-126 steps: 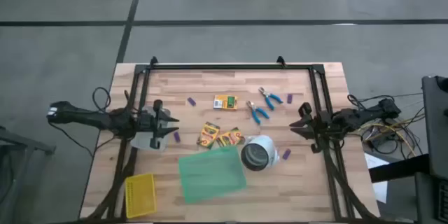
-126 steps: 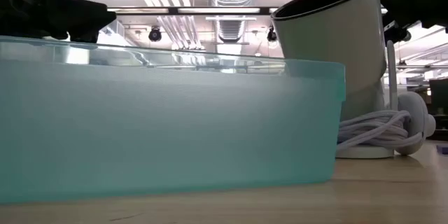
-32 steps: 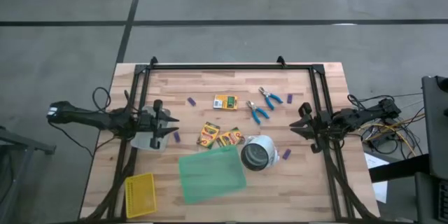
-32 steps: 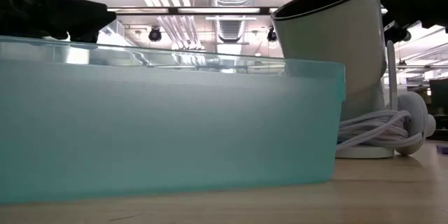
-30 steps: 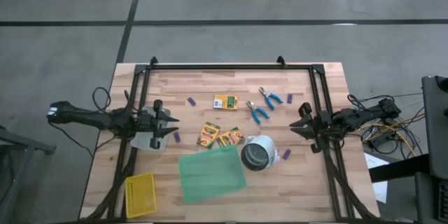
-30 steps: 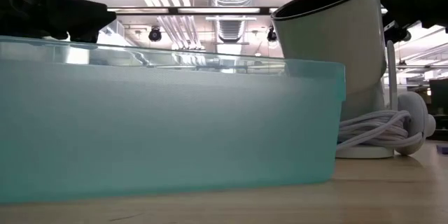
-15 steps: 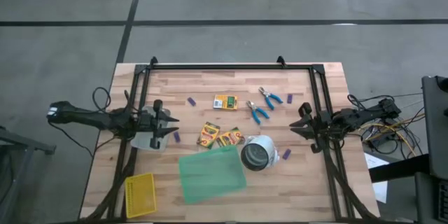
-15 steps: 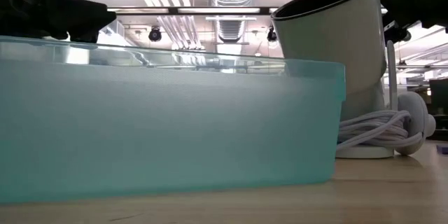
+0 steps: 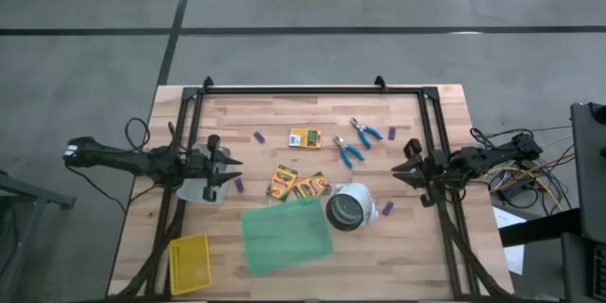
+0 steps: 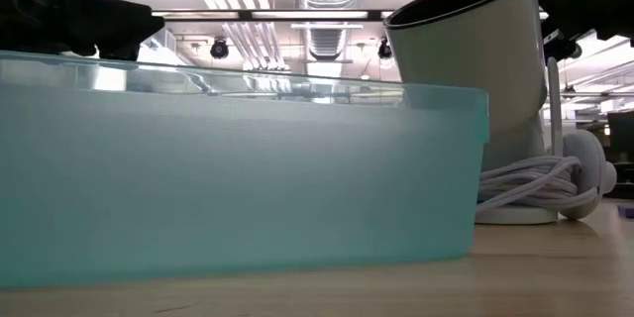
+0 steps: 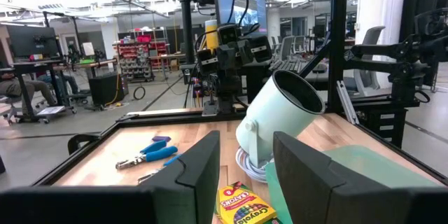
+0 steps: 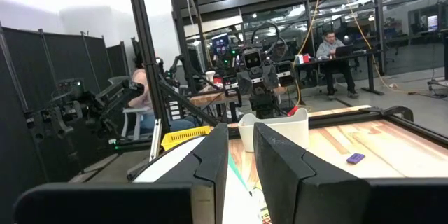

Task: Pick & Place School Supplies

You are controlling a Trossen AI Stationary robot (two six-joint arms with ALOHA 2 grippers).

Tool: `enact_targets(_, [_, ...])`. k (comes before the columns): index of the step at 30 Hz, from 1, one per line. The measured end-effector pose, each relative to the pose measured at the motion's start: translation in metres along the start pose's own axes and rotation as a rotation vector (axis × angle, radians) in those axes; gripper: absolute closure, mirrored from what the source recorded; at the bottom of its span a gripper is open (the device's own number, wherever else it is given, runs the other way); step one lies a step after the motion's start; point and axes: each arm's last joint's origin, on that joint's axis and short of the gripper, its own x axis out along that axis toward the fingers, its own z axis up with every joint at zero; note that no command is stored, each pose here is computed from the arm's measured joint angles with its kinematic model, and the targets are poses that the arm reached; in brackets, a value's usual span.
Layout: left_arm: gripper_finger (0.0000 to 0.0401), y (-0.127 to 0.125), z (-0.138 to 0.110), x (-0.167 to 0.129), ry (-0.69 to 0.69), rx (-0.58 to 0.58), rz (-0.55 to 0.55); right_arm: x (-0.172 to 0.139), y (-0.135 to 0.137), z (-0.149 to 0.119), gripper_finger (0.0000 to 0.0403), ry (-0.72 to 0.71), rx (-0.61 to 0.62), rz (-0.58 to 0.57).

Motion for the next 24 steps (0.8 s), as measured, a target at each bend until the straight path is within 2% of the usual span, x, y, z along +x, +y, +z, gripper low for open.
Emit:
enact_targets(12, [0.0262, 0.0, 0.0, 0.0, -0.001, 0.0, -0.001, 0.0, 0.0, 0.0, 0.0335, -0.001, 0.0, -0.001])
enact_targets(16, [0.0262, 0.0, 0.0, 0.0, 0.0, 0.0, 0.0, 0.0, 0.001, 0.005, 0.0335, -0.046, 0.01, 0.006])
enact_targets(19, [0.0262, 0.0, 0.0, 0.0, 0.0, 0.0, 0.0, 0.0, 0.001, 0.007, 0.0335, -0.07, -0.046, 0.007])
enact_targets(21, [0.0262, 0.0, 0.0, 0.0, 0.0, 0.0, 0.0, 0.0, 0.001, 0.011, 0.0335, -0.054, -0.065, -0.02])
enact_targets(24, [0.0262, 0.0, 0.0, 0.0, -0.001, 0.0, -0.001, 0.0, -0.001, 0.021, 0.0335, 0.006, -0.079, -0.141])
